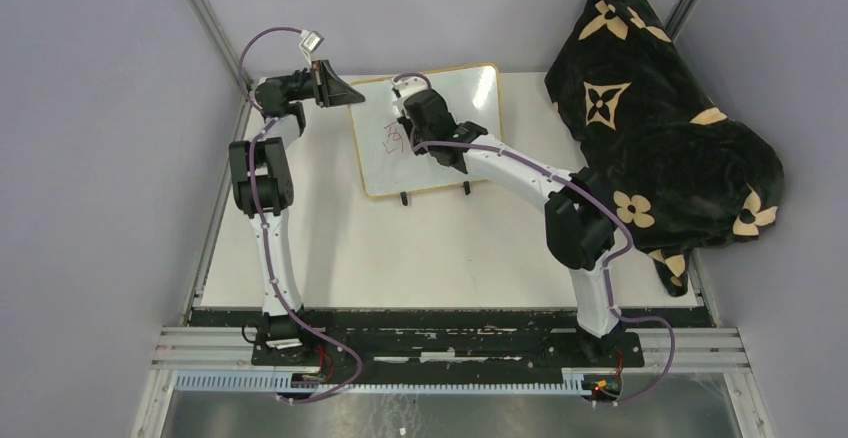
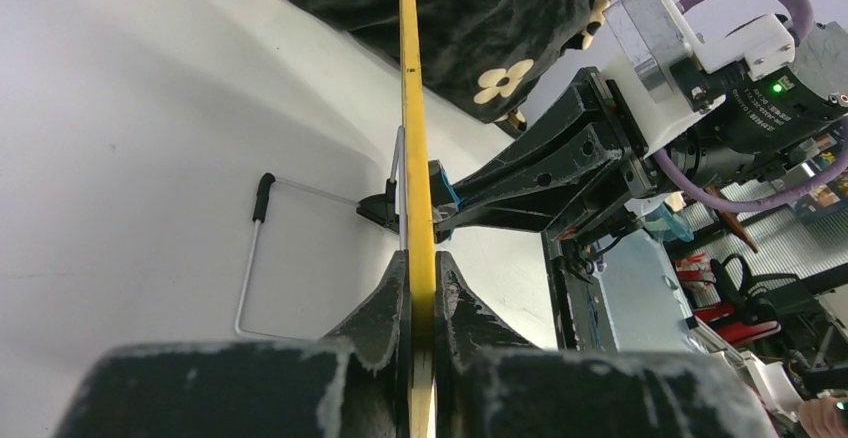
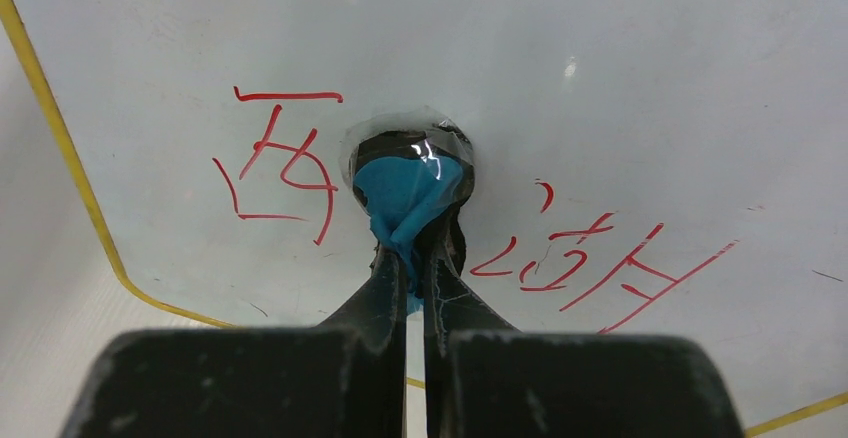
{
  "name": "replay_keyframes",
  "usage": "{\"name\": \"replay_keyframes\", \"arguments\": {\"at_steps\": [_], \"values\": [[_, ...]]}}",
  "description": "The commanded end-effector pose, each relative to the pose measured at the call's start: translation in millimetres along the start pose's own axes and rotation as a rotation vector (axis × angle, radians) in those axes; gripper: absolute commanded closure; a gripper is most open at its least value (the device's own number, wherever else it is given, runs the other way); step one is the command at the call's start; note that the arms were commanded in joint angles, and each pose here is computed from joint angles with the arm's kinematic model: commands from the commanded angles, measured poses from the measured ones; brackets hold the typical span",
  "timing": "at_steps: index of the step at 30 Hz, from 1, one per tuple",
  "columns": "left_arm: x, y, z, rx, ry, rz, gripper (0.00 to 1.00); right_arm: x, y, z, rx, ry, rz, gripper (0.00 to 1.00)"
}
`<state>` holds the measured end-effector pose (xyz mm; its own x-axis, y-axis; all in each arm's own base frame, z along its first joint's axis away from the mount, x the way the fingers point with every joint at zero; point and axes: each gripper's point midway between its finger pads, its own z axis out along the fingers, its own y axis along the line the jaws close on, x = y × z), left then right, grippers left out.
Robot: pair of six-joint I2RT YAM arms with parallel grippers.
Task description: Erase the whiteboard
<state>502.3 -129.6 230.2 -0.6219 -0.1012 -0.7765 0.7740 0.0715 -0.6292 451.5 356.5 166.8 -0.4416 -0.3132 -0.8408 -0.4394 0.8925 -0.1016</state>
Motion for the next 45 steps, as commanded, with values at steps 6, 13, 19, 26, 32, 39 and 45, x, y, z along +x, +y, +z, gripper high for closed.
{"name": "replay_keyframes", "arguments": {"at_steps": [6, 13, 19, 26, 32, 39, 45], "values": [[4.1, -29.4, 0.6, -0.001, 0.111, 0.262, 0.97, -20.3, -99.4, -7.6, 0.203, -0.053, 0.094, 0.99], [4.1, -30.5, 0.9, -0.001, 0.112, 0.264, 0.97, -15.1, -150.3, -18.4, 0.274, -0.051, 0.135, 0.99], [4.3, -30.3, 0.6, -0.001, 0.112, 0.262, 0.97, -4.9, -127.0, -6.2, 0.171, -0.027, 0.160, 0.99], [6.5, -29.4, 0.9, 0.000, 0.113, 0.258, 0.97, 0.8, -60.6, -1.5, 0.086, -0.022, 0.076, 0.99], [6.8, -29.2, 0.8, 0.000, 0.113, 0.256, 0.97, -2.9, -6.6, -6.3, 0.002, -0.052, 0.019, 0.99], [6.0, -30.5, 0.5, -0.001, 0.112, 0.258, 0.97, 12.7, -25.4, 1.2, 0.081, -0.020, 0.008, 0.99], [9.4, -28.2, 0.7, 0.001, 0.113, 0.251, 0.97, 25.5, -82.1, 1.6, 0.175, 0.003, 0.065, 0.99]]}}
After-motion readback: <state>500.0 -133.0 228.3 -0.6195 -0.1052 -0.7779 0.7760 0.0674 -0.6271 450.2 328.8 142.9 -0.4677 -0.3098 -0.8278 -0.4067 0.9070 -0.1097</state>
